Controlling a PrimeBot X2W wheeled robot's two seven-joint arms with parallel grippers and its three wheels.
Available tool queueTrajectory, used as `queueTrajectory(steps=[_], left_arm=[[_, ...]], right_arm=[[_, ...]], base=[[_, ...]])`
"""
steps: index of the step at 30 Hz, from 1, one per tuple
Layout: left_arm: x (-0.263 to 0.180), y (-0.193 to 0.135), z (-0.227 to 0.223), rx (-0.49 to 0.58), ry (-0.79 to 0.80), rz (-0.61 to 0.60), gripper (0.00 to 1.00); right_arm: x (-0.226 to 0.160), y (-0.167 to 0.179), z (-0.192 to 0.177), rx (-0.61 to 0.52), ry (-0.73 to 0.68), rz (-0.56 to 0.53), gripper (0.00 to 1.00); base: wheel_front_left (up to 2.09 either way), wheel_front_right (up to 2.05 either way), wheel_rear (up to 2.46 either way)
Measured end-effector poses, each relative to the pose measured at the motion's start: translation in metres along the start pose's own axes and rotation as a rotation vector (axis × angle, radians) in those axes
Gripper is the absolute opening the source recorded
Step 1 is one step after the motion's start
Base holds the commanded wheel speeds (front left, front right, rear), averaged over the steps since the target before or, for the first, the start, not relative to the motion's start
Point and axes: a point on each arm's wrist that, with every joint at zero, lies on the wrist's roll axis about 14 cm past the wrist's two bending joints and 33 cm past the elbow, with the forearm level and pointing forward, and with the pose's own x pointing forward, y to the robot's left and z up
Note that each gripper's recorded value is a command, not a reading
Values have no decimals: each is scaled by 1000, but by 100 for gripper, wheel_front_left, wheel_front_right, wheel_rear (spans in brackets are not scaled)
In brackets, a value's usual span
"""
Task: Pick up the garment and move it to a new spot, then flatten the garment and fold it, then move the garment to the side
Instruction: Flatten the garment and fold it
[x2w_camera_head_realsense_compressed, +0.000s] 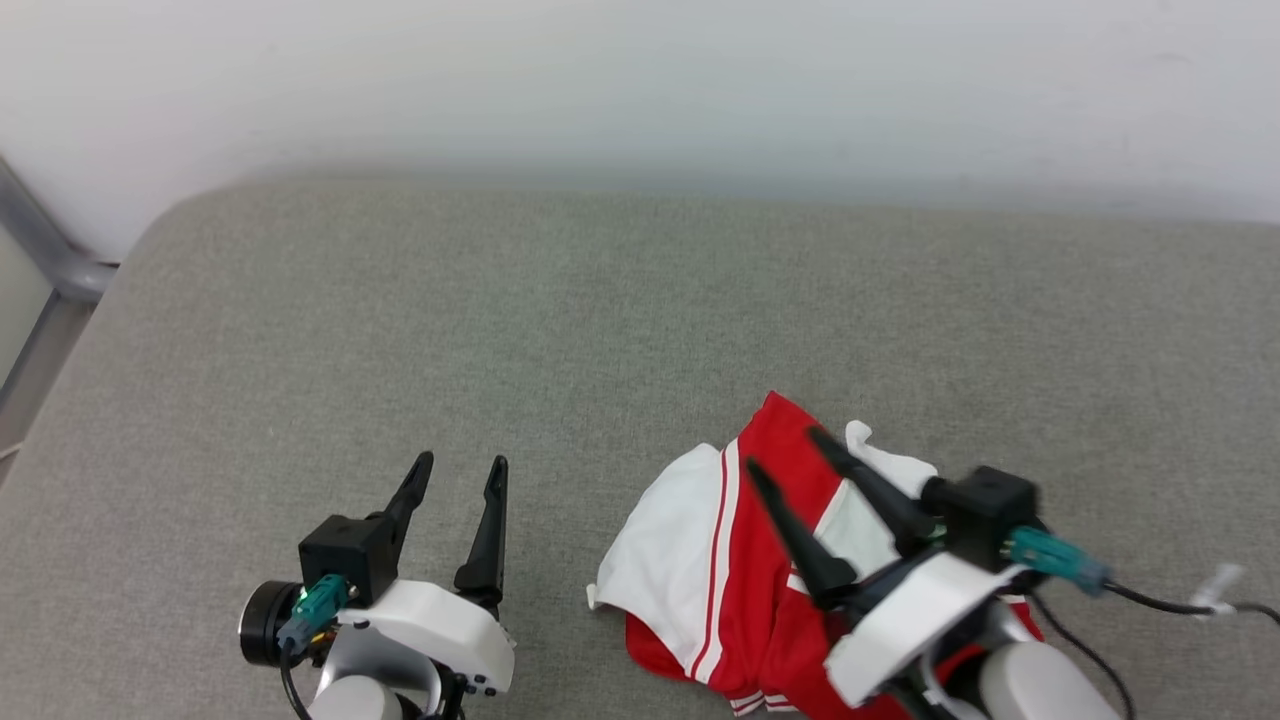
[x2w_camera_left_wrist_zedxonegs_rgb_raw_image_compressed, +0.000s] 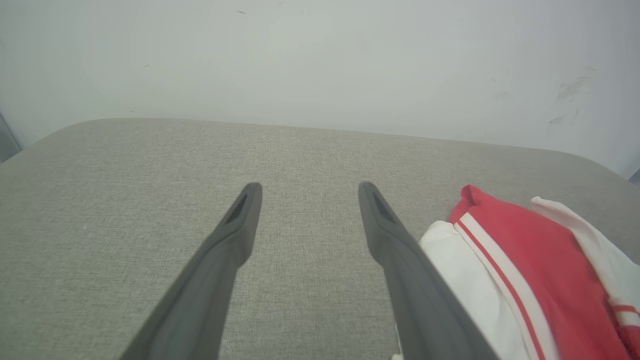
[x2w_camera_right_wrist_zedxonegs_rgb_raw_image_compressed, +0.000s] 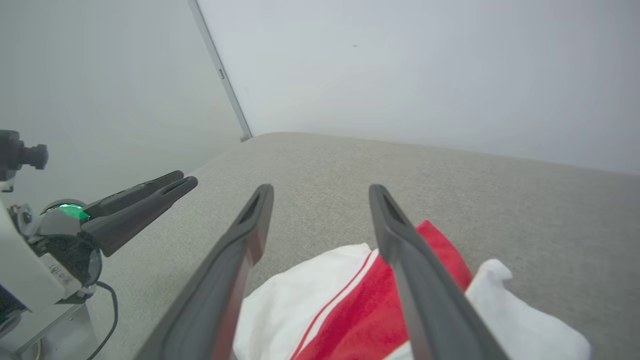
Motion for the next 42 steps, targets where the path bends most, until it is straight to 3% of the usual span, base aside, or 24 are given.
queueTrajectory(steps=[4, 14, 24, 31, 42], left_arm=[[-7, -2, 3, 4, -4, -4, 100], [-10, -13, 8, 3, -13, -32, 100], [-4, -19, 2, 1, 6, -54, 100], [5, -22, 0, -7, 13, -62, 100], [15, -13, -5, -9, 18, -44, 100]], right_arm=[[-23, -34, 17, -17, -70, -148, 100], [-102, -111, 32, -71, -94, -491, 100], [-144, -140, 19, -45, 21, -642, 100], [-142, -142, -31, 89, 288, -609, 100], [-52, -94, -36, -27, 563, -220, 100]], base=[[0, 0, 0], [0, 0, 0], [0, 0, 0], [0, 0, 0], [0, 0, 0]])
